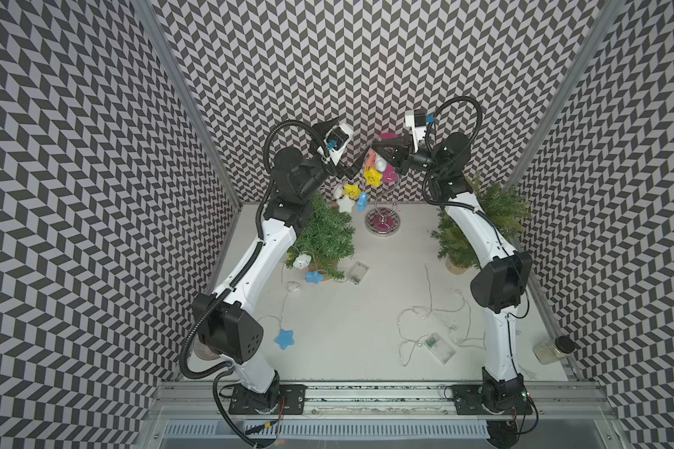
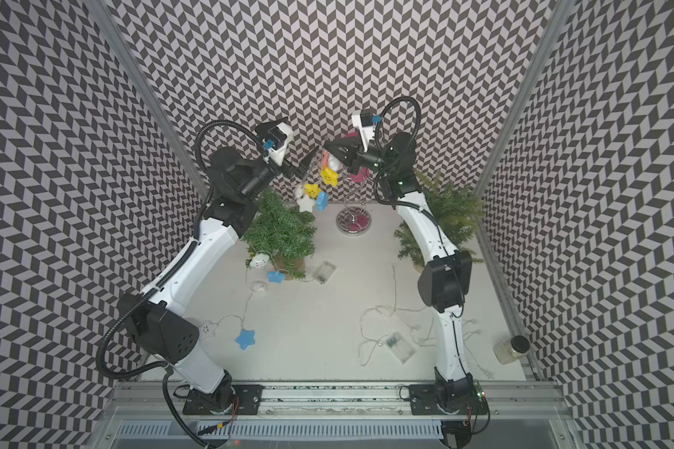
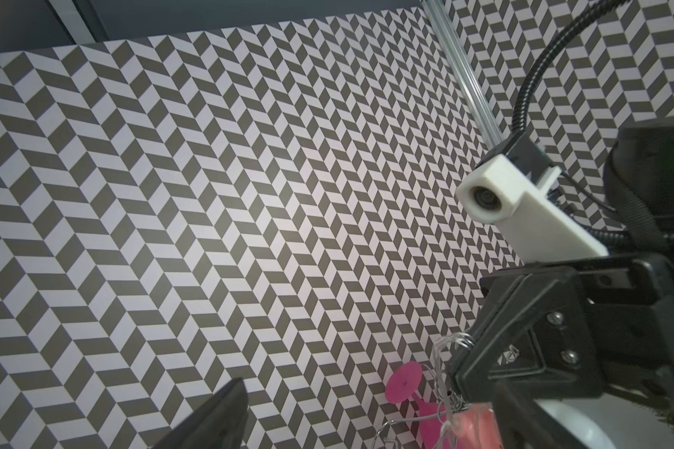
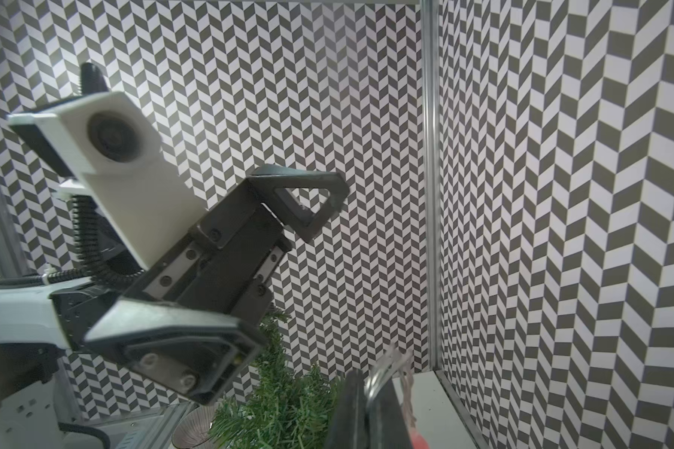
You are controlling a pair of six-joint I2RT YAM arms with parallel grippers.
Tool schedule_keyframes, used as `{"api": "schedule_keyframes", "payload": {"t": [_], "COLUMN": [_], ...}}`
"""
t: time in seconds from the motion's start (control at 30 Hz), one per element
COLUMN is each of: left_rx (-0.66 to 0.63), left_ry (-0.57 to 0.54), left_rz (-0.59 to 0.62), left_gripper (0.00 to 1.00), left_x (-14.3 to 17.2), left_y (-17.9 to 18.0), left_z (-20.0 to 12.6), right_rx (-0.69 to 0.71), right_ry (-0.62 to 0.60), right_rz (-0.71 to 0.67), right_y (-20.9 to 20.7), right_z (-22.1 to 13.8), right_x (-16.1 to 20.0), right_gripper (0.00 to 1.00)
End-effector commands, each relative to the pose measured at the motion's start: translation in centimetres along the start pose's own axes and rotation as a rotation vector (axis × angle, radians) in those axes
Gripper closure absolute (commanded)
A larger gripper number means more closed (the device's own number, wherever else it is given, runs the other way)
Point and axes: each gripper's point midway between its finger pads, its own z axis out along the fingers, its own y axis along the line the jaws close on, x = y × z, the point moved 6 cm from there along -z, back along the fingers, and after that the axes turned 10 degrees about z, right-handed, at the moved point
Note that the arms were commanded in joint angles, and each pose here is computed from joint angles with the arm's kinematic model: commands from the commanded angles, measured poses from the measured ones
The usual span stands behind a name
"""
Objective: Wrap string light around the christmas tree
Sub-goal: Wrap the light string around the Christmas tree.
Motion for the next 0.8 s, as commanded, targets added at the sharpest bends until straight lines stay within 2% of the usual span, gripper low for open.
{"api": "schedule_keyframes", "payload": {"t": [0.0,0.3,0.43,0.53,0.63,0.73,0.77], "left_rx": [-0.012,-0.144,-0.241,-0.292,-0.379,-0.471,-0.486], "left_ry": [-0.038,-0.066,-0.044,-0.083,-0.047,0.064,0.068], "left_rz": [-0.029,-0.114,-0.201,-0.302,-0.439,-0.579,-0.622], "left_gripper": [0.01,0.01,0.01,0.01,0.02,0.09,0.13], "left_x": [-1.4,-4.0,-4.2,-4.1,-2.8,0.9,1.9], "left_y": [1.3,3.6,4.8,5.7,5.9,3.2,1.8], "left_z": [-1.6,-6.1,-9.5,-12.9,-15.8,-19.0,-20.4], "right_rx": [0.005,0.06,0.104,0.132,0.158,0.153,0.145], "right_ry": [-0.047,-0.044,-0.03,-0.015,0.004,0.024,0.03], "right_rz": [-0.044,-0.053,-0.039,-0.024,-0.011,0.003,0.012], "right_y": [0.6,-0.4,-1.2,-1.6,-2.0,-2.1,-2.0], "right_z": [-0.2,-0.3,-0.5,-0.6,-0.7,-0.7,-0.7], "right_x": [-1.6,-1.6,-1.1,-0.8,0.0,0.5,0.6], "right_gripper": [1.0,1.0,1.0,1.0,1.0,1.0,1.0]}}
